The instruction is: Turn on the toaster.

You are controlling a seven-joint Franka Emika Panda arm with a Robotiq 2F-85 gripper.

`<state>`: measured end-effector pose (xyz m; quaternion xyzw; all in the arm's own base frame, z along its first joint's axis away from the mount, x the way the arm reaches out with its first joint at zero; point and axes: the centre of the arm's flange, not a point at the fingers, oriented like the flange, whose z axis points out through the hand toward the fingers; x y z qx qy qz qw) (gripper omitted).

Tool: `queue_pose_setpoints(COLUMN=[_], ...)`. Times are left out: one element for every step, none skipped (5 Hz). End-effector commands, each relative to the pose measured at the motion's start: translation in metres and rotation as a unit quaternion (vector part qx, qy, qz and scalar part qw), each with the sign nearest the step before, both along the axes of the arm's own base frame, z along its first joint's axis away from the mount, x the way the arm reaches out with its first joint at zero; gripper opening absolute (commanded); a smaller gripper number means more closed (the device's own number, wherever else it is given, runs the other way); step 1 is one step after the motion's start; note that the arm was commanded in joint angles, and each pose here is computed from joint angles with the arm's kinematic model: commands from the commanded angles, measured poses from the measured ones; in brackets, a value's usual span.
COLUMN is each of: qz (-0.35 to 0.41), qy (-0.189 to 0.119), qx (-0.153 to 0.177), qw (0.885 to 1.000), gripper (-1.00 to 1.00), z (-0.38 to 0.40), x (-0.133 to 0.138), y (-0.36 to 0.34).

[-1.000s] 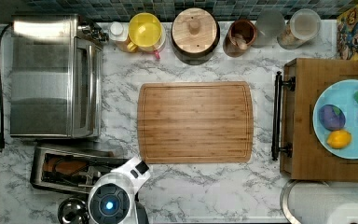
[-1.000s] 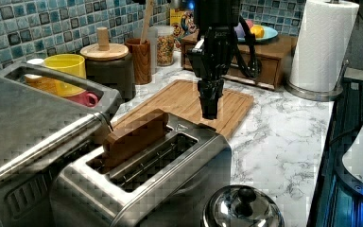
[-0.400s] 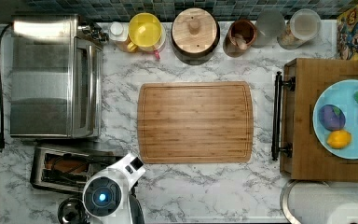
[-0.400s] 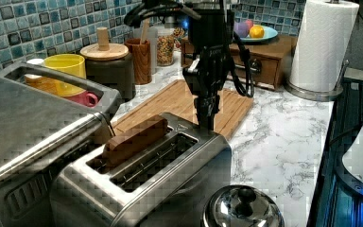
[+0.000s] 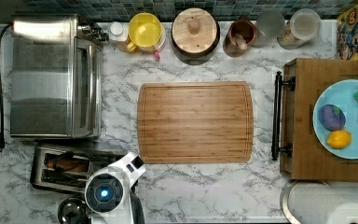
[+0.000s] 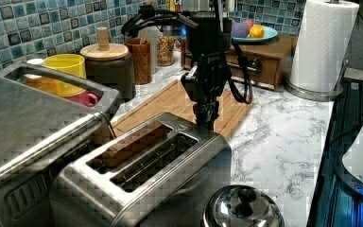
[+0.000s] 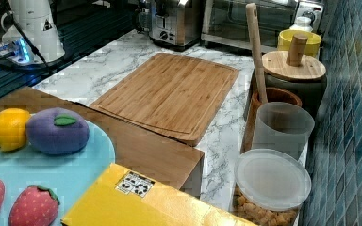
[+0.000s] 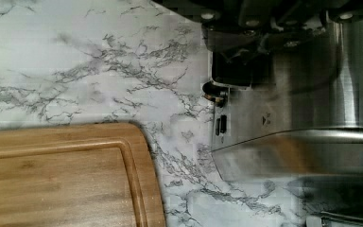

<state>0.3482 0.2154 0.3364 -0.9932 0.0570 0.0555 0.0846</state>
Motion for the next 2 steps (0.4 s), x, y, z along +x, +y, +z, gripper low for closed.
queue_pose_setpoints(qz=[0.014, -0.010], qy=[0.097, 0.116], qx=[-0.022, -0.031], qw=[0.995, 0.993], gripper=[-1.00, -1.00], z=[-0.096, -0.134], x=[-0.082, -0.100], y=[-0.001, -0.016])
